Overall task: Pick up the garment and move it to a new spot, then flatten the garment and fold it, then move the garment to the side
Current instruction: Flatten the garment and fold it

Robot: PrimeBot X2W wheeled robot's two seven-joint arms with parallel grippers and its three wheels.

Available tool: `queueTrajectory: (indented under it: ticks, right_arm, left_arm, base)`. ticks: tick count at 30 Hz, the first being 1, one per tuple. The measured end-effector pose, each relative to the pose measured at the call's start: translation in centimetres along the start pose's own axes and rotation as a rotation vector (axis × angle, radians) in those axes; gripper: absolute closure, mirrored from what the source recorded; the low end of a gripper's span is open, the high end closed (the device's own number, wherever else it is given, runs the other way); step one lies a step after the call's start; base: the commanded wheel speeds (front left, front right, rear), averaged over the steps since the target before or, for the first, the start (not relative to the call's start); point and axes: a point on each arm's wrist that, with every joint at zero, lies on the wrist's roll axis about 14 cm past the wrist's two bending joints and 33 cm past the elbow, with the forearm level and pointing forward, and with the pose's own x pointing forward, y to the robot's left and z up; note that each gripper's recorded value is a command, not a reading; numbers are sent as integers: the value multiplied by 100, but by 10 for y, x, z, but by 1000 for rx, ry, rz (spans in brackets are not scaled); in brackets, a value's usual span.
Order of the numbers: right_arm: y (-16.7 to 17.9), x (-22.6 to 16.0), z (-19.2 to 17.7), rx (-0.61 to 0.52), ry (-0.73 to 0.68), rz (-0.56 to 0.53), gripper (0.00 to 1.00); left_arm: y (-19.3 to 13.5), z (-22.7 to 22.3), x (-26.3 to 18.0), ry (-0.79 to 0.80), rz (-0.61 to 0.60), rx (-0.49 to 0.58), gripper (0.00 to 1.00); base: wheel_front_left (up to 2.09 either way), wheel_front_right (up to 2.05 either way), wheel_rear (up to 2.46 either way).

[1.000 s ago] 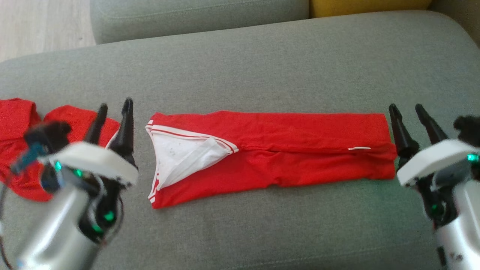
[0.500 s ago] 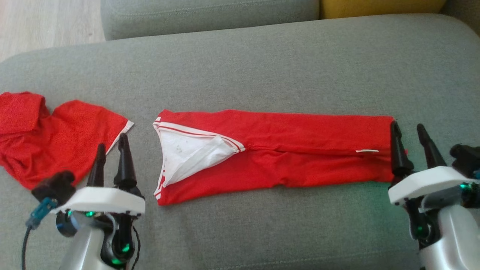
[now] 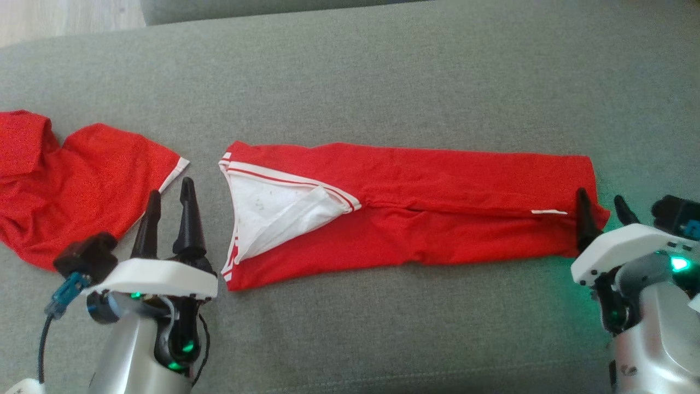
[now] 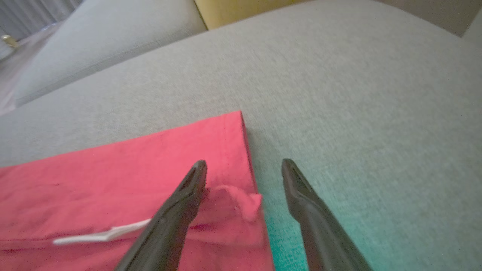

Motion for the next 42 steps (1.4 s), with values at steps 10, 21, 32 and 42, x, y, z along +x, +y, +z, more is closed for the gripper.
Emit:
queueTrajectory:
  ticks: [10, 21, 32, 42]
  right_arm:
    - [13, 9, -36, 19, 146, 33, 0]
    - [20, 18, -43, 45, 177, 51, 0]
    - [12, 16, -35, 68, 159, 27, 100]
    - [-65, 0, 25, -20, -8, -166, 100]
  left_arm:
    - [0, -1, 14, -4, -11, 6, 0]
    - [6, 2, 23, -17, 5, 5, 0]
    - [2, 6, 24, -29, -2, 0, 0]
    - [-10, 15, 22, -51, -31, -3, 0]
  base:
    - [0, 0, 0]
    - [0, 0, 0]
    - [0, 0, 0]
    - [0, 0, 0]
